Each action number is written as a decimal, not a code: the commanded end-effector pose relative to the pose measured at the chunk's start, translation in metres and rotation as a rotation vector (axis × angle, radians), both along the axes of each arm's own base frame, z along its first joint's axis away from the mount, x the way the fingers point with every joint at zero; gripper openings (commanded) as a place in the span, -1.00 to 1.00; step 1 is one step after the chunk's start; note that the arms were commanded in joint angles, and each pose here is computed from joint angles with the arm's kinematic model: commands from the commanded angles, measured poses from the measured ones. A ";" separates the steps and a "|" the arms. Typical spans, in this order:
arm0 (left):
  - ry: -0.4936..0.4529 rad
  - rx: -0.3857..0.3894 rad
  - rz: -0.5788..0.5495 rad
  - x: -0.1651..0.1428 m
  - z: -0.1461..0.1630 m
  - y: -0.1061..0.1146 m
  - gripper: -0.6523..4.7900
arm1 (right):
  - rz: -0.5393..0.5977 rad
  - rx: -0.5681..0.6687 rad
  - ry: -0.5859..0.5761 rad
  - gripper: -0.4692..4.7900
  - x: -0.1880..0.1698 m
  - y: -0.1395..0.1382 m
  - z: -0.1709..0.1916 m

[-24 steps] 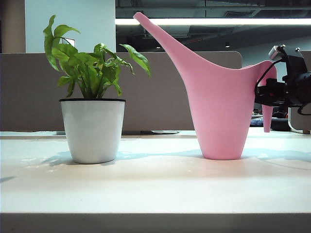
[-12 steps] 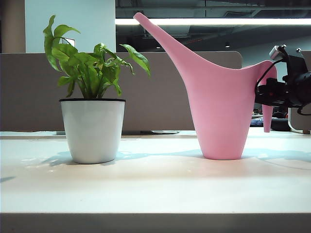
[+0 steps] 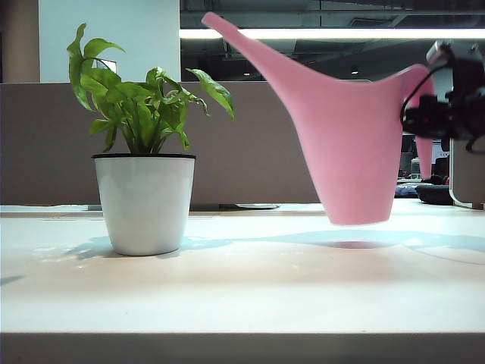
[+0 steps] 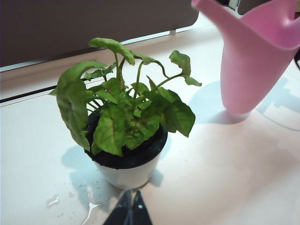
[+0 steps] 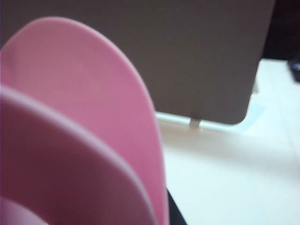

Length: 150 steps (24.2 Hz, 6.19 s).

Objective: Pick up the watering can from the table, water the potted plant, and put the can back.

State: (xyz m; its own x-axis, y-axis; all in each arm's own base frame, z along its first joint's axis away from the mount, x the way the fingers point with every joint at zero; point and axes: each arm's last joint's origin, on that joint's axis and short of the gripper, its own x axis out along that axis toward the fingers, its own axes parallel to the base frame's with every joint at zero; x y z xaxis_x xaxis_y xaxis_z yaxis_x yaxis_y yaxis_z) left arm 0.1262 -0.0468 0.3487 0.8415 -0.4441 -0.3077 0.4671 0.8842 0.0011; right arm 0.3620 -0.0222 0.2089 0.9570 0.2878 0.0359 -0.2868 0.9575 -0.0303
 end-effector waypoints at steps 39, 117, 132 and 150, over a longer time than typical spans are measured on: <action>-0.008 -0.004 -0.004 -0.001 0.002 0.000 -0.78 | -0.119 -0.538 -0.343 -0.50 -0.028 0.052 0.142; 0.015 0.004 -0.003 -0.002 0.000 0.001 -0.78 | -0.139 -0.289 -0.221 -0.50 -0.040 0.043 0.146; 0.037 0.011 -0.003 -0.002 -0.002 0.001 -0.78 | -0.201 0.188 -0.146 -0.50 -0.009 0.003 0.050; 0.041 0.015 0.004 -0.001 -0.003 0.000 -0.78 | -0.144 0.117 -0.016 -0.50 0.017 0.004 -0.023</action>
State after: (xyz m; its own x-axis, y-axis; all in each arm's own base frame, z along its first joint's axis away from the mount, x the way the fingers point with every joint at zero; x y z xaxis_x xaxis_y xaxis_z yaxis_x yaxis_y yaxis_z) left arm 0.1258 -0.0466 0.3429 0.8224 -0.4362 -0.3652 0.4656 0.8850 -0.0085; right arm 0.3791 -0.0196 0.1736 0.9925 0.1214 0.0141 -0.1221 0.9897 0.0749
